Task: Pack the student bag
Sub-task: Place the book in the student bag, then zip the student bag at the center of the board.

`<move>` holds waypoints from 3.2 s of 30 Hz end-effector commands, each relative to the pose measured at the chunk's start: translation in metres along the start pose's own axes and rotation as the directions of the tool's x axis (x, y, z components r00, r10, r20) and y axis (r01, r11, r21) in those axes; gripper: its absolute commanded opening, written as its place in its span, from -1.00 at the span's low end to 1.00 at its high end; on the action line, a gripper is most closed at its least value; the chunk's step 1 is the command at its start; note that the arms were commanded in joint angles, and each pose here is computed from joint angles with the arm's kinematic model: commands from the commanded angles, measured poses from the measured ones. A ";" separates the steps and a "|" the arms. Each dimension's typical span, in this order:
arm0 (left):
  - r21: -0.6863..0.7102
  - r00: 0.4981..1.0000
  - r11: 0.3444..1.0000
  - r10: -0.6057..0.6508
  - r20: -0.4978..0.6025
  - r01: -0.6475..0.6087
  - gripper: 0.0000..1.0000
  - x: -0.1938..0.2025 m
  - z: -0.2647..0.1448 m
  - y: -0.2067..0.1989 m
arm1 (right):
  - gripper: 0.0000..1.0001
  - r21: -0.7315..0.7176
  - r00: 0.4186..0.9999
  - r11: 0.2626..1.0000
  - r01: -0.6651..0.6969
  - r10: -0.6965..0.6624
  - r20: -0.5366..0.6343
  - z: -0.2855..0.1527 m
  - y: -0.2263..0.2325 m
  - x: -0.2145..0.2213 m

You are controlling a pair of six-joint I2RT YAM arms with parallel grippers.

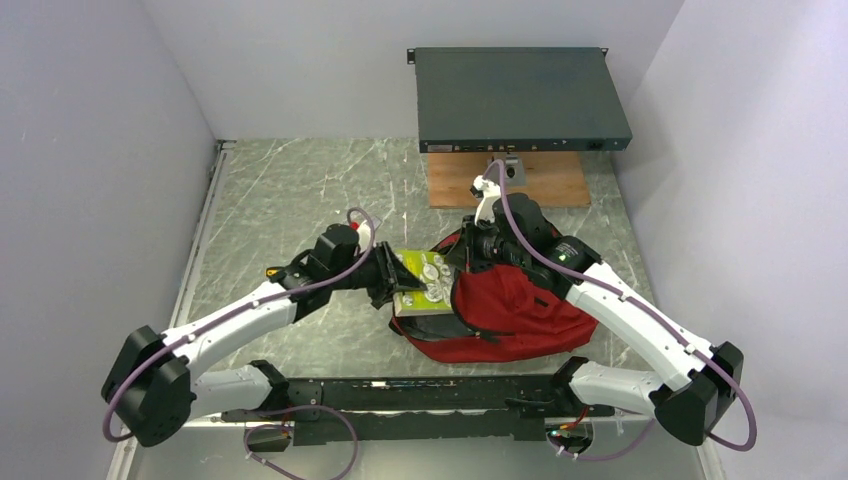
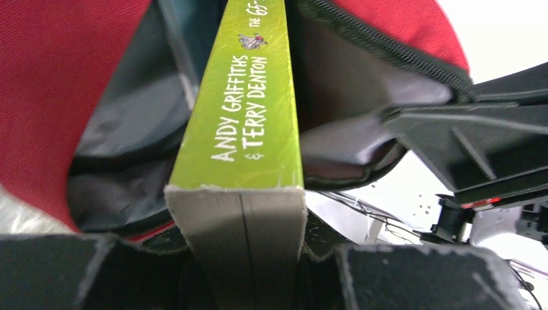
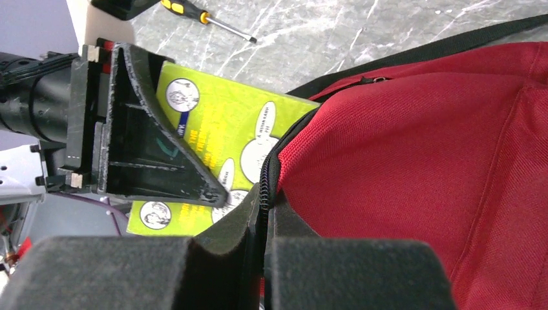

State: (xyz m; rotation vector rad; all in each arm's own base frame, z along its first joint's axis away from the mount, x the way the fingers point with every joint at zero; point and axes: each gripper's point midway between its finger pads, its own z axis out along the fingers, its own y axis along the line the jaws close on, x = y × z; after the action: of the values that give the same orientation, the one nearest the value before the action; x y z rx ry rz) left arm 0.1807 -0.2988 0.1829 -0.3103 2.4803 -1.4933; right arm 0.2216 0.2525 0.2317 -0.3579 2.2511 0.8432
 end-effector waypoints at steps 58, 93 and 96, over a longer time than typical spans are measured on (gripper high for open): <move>-0.031 0.923 0.935 0.343 -0.174 -0.353 -0.27 0.037 0.154 -0.006 | -1.00 0.015 0.995 1.000 -0.017 0.015 0.101 -0.024 -0.004 -0.002; -0.159 0.923 0.923 0.369 0.111 -0.350 -0.02 -0.013 0.024 0.081 | -0.90 0.029 0.953 0.997 -0.078 0.083 -0.291 0.043 -0.001 0.166; -0.180 0.904 0.907 0.406 0.131 -0.381 0.09 -0.016 0.014 0.079 | -0.87 0.080 0.969 0.995 -0.067 0.084 -0.234 0.035 -0.010 0.154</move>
State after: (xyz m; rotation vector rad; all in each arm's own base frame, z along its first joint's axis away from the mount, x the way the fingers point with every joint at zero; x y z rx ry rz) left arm 0.1888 -0.2643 0.0787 -0.0168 2.4676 -1.0172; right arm 0.1213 0.2637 0.0731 -0.4495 2.6017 0.7880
